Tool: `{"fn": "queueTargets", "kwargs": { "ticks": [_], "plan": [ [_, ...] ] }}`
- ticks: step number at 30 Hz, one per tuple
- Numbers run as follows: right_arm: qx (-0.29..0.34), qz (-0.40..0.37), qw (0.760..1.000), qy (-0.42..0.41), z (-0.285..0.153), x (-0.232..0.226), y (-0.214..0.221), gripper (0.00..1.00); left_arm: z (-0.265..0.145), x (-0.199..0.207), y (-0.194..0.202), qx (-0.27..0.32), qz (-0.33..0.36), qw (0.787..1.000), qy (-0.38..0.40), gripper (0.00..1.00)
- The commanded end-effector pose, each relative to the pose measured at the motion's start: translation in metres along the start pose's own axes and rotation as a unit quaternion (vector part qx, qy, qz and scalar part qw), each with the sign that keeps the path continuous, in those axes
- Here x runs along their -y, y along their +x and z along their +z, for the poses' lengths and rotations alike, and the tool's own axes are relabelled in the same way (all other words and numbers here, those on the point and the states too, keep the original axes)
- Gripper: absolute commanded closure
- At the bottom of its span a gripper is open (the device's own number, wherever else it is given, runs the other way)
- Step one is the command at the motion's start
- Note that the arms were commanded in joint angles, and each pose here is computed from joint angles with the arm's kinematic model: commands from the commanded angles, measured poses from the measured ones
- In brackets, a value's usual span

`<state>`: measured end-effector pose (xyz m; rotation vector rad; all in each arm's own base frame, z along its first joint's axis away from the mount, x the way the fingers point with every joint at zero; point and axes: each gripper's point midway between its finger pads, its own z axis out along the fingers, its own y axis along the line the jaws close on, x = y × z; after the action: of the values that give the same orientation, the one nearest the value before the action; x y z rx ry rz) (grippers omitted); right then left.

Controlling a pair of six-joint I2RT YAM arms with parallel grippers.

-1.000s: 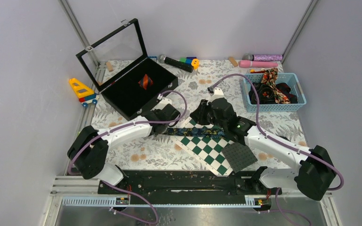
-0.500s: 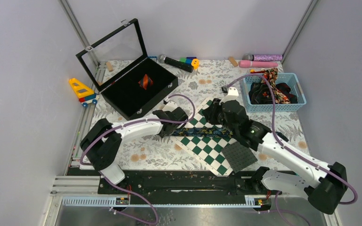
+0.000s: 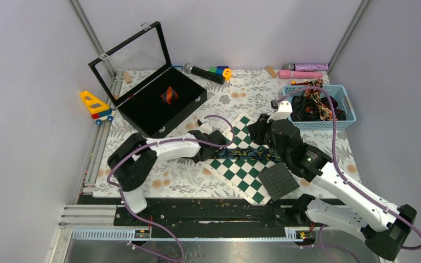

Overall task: Roll the ties
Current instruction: Roll the tie at the center of the board.

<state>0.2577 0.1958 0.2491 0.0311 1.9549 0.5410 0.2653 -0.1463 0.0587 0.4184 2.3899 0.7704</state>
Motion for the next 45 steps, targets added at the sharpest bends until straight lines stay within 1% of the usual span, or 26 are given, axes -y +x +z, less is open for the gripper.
{"fn": "queueTargets", "kwargs": {
  "ticks": [1,7,19,40,45],
  "plan": [
    [0.031,-0.003,0.999,0.012,-0.006,0.003,-0.022,0.71,-0.004,-0.003,-0.012,0.017,0.003,1.000,-0.021,1.00],
    [0.026,-0.004,1.000,0.006,-0.007,0.001,-0.021,0.71,-0.005,-0.001,-0.010,0.018,0.020,0.999,-0.040,1.00],
    [0.024,-0.008,1.000,0.001,-0.008,-0.001,-0.021,0.71,-0.009,0.013,-0.011,0.014,0.043,0.998,-0.042,1.00],
    [0.019,-0.004,1.000,-0.003,-0.008,-0.002,-0.018,0.70,-0.006,0.023,0.001,0.000,0.095,0.993,-0.073,1.00],
    [0.018,-0.003,1.000,-0.003,-0.007,-0.002,-0.017,0.70,-0.010,0.025,-0.002,0.004,0.090,0.993,-0.071,1.00]
  ]
}}
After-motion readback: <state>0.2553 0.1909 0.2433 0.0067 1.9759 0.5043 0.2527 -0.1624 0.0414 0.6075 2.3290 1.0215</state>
